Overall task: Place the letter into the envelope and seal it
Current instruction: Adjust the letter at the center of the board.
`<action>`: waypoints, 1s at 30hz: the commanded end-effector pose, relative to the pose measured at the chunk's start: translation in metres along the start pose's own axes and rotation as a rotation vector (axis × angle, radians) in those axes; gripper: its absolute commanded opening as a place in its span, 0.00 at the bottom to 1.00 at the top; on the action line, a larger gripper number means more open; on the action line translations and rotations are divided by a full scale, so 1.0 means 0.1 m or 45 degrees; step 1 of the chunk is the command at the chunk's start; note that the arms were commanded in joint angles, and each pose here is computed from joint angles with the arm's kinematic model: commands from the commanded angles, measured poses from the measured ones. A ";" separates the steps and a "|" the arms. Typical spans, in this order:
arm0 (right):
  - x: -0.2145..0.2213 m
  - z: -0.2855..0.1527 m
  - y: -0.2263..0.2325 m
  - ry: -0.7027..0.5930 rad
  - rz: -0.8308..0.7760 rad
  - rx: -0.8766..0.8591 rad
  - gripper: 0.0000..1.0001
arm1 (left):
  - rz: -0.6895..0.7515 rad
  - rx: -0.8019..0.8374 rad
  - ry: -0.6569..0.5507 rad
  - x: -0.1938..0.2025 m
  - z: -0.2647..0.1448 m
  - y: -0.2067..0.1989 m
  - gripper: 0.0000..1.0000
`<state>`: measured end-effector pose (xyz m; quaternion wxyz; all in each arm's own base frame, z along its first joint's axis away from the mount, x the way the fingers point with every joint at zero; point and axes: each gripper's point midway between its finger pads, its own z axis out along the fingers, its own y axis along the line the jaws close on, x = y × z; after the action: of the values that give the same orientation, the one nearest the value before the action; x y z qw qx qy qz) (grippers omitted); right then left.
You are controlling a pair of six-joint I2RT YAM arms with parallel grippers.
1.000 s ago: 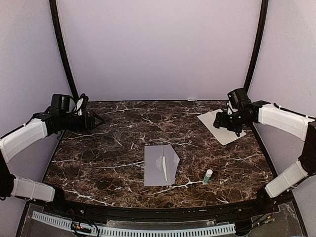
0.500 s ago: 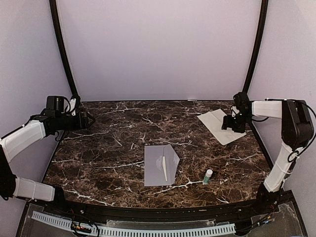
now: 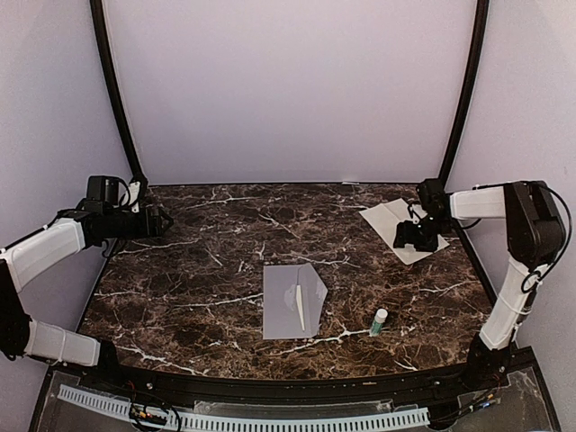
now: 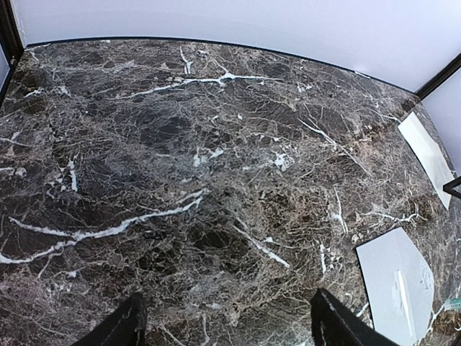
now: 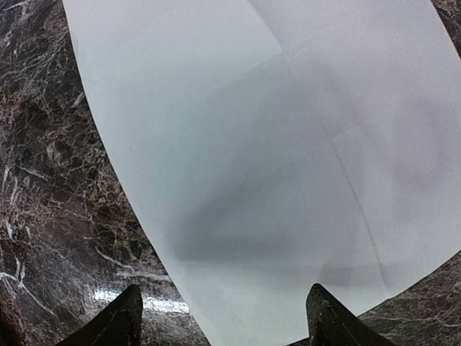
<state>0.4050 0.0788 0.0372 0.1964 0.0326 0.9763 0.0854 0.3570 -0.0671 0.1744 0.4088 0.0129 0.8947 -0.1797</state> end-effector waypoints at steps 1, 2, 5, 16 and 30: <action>0.07 0.08 0.18 0.010 -0.043 -0.089 0.75 | 0.009 0.004 0.010 0.03 -0.02 0.00 0.77; 0.09 0.10 0.20 0.018 -0.043 -0.099 0.74 | 0.009 0.005 0.009 0.02 -0.02 0.00 0.77; 0.19 0.13 0.23 0.052 -0.037 -0.112 0.73 | 0.011 0.006 0.007 0.02 -0.03 0.00 0.76; 0.76 0.06 0.42 0.167 0.064 -0.199 0.73 | 0.016 0.008 -0.002 0.01 -0.05 -0.01 0.76; 0.80 -0.57 0.91 0.060 0.079 -0.308 0.73 | 0.014 0.013 -0.001 0.01 -0.05 -0.02 0.76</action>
<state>0.2992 0.1704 0.0403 0.1412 0.0215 0.9666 0.2126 0.3565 -0.0673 0.1739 0.4074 0.0131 0.8952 -0.1803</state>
